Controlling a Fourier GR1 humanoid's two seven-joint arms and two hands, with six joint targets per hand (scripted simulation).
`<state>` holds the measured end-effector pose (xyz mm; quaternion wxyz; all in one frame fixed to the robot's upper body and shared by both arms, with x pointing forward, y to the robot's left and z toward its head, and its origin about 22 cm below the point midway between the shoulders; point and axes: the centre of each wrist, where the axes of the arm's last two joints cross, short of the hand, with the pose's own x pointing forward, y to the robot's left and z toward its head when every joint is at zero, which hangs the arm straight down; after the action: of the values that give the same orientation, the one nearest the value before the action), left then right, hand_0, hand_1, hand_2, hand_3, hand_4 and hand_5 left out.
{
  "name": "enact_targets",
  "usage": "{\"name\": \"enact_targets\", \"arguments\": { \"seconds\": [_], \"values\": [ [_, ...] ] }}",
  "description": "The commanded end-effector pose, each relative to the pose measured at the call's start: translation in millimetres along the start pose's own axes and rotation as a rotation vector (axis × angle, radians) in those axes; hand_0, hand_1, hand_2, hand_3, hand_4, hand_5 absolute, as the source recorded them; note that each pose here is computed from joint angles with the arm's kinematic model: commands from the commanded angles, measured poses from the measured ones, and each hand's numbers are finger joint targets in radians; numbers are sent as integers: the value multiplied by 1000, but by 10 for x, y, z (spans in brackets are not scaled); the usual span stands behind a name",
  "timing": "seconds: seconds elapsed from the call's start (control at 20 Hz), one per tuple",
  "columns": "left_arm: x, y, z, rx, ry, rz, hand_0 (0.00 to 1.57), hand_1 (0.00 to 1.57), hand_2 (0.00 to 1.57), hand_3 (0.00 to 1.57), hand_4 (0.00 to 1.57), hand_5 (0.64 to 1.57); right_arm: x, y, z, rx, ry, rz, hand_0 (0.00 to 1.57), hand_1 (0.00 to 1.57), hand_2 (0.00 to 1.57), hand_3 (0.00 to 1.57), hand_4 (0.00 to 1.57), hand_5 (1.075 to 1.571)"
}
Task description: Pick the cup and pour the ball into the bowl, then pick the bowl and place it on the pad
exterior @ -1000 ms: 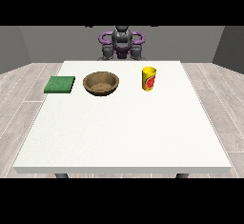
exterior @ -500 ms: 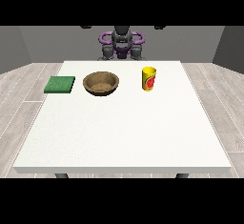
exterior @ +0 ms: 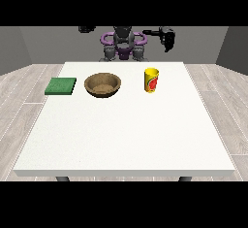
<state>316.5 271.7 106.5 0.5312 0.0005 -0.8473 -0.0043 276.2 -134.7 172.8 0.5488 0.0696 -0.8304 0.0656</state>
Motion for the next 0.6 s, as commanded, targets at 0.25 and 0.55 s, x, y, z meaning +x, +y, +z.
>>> {"name": "enact_targets", "arguments": {
  "seconds": [0.25, 0.55],
  "values": [
    [-839, 117, 460, 39, 36, -4, 0, 0, 0, 0, 0, 1400, 22, -358, 115, -1, -43, 24, 0, 0, 0, 0, 0, 1567],
    [-1166, 445, 492, 73, 49, -39, 0, 0, 0, 0, 0, 1425, 259, -288, 144, -2, -39, -10, 0, 0, 0, 0, 0, 1568]
  ]
}}
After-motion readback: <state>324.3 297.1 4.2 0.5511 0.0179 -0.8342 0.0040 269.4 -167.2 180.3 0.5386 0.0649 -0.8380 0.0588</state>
